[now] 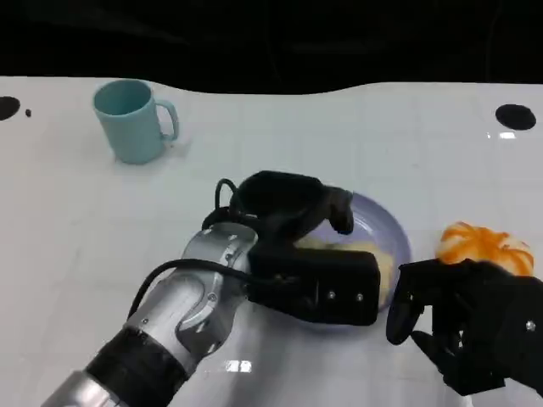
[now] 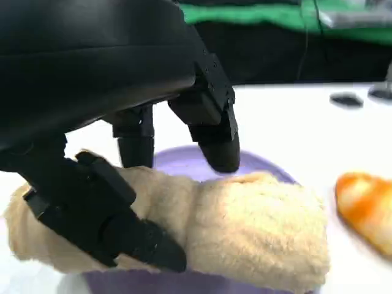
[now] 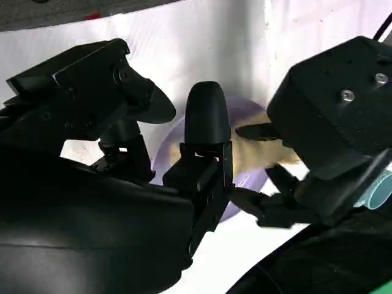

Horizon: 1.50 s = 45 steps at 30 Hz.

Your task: Grasp the towel on the left side of the plate with the left hand and place it into the plate.

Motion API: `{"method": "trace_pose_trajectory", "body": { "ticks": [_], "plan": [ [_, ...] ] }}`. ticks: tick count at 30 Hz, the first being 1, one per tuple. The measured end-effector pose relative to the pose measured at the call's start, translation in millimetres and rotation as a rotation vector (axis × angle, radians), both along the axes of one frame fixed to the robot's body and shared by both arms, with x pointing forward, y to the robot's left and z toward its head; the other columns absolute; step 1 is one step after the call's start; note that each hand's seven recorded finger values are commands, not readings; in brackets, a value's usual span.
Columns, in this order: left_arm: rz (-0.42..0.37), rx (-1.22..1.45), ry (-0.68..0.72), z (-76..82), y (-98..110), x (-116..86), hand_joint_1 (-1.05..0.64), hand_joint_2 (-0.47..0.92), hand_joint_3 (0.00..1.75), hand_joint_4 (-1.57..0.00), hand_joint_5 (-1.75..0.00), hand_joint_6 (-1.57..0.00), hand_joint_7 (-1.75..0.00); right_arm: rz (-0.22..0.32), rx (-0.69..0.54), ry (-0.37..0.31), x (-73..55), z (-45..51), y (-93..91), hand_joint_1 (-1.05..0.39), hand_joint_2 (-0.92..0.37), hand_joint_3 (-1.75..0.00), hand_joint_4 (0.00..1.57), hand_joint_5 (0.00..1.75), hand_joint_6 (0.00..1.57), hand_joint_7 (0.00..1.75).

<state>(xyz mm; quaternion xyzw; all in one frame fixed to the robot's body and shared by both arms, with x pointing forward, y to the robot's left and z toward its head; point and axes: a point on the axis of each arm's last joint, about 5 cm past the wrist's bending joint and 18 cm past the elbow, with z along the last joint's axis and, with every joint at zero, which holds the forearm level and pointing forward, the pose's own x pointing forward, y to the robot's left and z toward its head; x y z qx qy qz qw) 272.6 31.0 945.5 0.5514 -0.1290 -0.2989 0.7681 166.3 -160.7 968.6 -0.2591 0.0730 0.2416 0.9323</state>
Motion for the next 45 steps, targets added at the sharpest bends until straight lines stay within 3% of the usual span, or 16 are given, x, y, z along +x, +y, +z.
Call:
{"method": "trace_pose_trajectory", "body": {
  "ticks": [4,12,18,23,31,34,35,37,38,41,45],
  "plan": [
    [0.0,0.014,-0.017,4.1,1.4,-0.5,-0.56,0.92,0.08,-0.01,-0.61,-0.23,0.0,0.0,0.0,-0.001,-0.2,0.4,0.1,-0.02,-0.59,-1.03,0.72,1.75,0.69,1.41],
    [-0.001,0.008,-0.043,9.7,7.3,-1.2,-0.55,0.92,0.13,-0.01,-0.62,-0.26,-0.03,0.0,-0.001,-0.002,-0.3,0.5,0.1,-0.03,-0.6,-1.02,0.71,1.75,0.68,1.41],
    [-0.024,-0.099,0.054,27.3,23.5,-2.2,-0.45,0.92,0.21,-0.26,-0.69,-0.5,-0.11,0.002,-0.002,-0.004,-0.1,0.7,0.5,-0.03,-0.6,-1.02,0.71,1.75,0.68,1.4],
    [-0.02,-0.18,0.146,35.9,44.0,-6.8,-0.43,0.92,0.23,-0.6,-0.57,-0.65,-0.08,0.003,-0.002,-0.006,0.0,0.8,0.3,-0.03,-0.6,-1.03,0.72,1.75,0.69,1.4],
    [0.003,-0.386,0.232,44.6,73.2,-20.1,-0.26,0.92,0.22,-0.81,-0.63,-0.83,-0.13,0.002,-0.001,-0.006,0.4,0.5,0.0,-0.02,-0.59,-1.05,0.72,1.75,0.69,1.4],
    [0.03,-0.512,0.29,41.3,89.4,-27.6,-0.17,0.91,0.28,-0.75,-0.95,-0.89,-0.12,0.002,-0.002,-0.007,0.7,0.3,-0.4,-0.02,-0.58,-1.05,0.72,1.75,0.69,1.41],
    [0.042,-0.554,0.31,39.7,94.5,-30.7,-0.14,0.9,0.31,-0.74,-1.03,-0.9,-0.13,0.001,-0.003,-0.006,0.8,0.2,-0.5,-0.02,-0.58,-1.05,0.72,1.75,0.69,1.42],
    [0.058,-0.631,0.347,36.1,103.1,-36.2,-0.11,0.72,0.68,-0.72,-1.19,-0.91,-0.22,0.0,-0.003,-0.005,0.9,0.1,-0.7,-0.02,-0.58,-1.04,0.72,1.75,0.69,1.42],
    [0.064,-0.666,0.363,34.2,107.0,-38.6,-0.1,0.62,0.89,-0.71,-1.25,-0.92,-0.34,0.0,-0.002,-0.005,1.0,0.1,-0.7,-0.02,-0.58,-1.04,0.72,1.75,0.69,1.42],
    [0.086,-0.778,0.422,31.7,116.7,-47.0,-0.14,0.56,1.03,-0.71,-1.34,-0.85,-0.66,-0.001,-0.002,-0.004,1.2,-0.1,-0.9,-0.02,-0.57,-1.05,0.73,1.75,0.69,1.42],
    [0.147,-0.873,0.53,33.5,127.0,-58.3,-0.13,0.47,1.19,-0.7,-1.47,-0.79,-0.92,-0.001,-0.004,-0.004,1.3,-0.1,-1.0,-0.02,-0.57,-1.05,0.72,1.75,0.69,1.41]
  ]
}}
